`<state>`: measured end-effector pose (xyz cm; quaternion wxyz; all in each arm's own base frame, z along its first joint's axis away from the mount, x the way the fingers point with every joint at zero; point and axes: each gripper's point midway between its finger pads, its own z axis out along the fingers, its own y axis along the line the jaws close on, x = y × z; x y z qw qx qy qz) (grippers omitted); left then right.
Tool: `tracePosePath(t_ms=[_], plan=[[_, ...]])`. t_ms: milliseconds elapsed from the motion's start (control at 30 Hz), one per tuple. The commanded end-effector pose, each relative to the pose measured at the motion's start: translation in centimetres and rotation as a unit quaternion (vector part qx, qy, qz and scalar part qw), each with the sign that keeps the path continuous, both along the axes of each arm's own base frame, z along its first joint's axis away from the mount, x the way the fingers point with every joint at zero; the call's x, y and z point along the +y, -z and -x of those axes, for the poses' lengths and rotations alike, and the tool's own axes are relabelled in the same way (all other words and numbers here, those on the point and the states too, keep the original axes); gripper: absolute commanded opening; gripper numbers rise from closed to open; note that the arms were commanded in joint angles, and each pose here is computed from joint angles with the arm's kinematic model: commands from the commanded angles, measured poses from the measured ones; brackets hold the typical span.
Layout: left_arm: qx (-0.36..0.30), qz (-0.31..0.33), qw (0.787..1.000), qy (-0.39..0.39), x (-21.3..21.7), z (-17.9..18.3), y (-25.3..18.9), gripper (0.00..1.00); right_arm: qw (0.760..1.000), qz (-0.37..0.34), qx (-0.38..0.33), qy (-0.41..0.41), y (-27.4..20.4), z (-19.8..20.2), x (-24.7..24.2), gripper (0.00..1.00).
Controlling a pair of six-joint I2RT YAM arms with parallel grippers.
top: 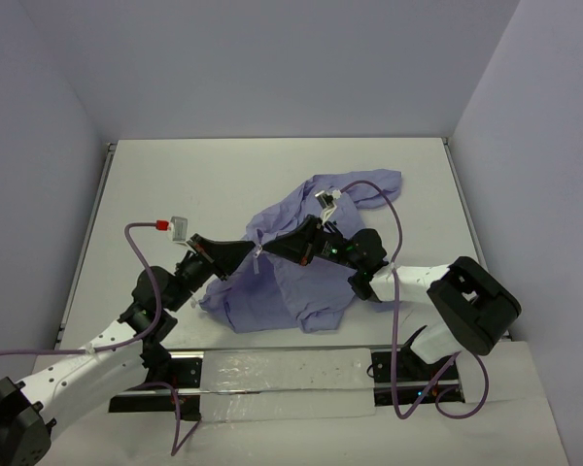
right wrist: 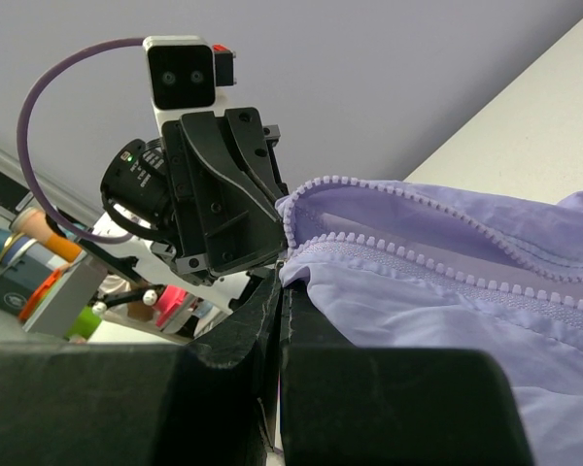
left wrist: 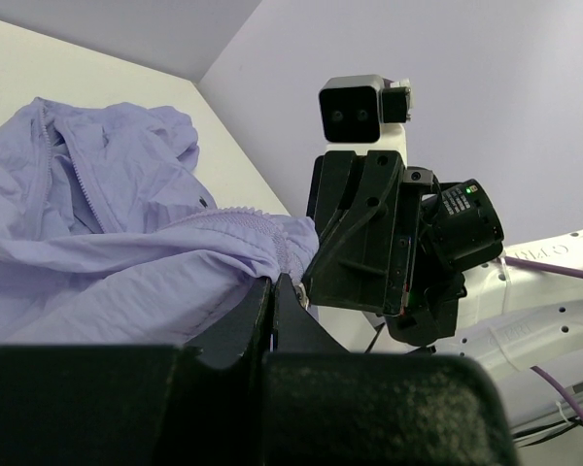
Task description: Zip up the jacket
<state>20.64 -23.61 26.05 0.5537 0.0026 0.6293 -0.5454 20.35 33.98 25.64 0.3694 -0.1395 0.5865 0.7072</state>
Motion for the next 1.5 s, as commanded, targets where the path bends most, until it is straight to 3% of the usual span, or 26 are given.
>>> tracePosePath(t_ms=[0,1100,1467], plan=[[-0.032,0.031,0.999,0.02,-0.5,0.8,-3.0,0.0,0.992,-0.082,-0.096,0.005,-5.9,0.7,-1.0,0.0],[-0.027,0.026,0.999,0.028,-0.9,0.8,-3.0,0.0,0.992,-0.063,-0.113,-0.009,-6.4,0.3,-0.4,0.0],[-0.024,0.021,0.999,0.033,-0.8,1.2,-2.8,0.0,0.992,-0.046,-0.114,0.029,-6.4,-1.1,-0.5,0.0]])
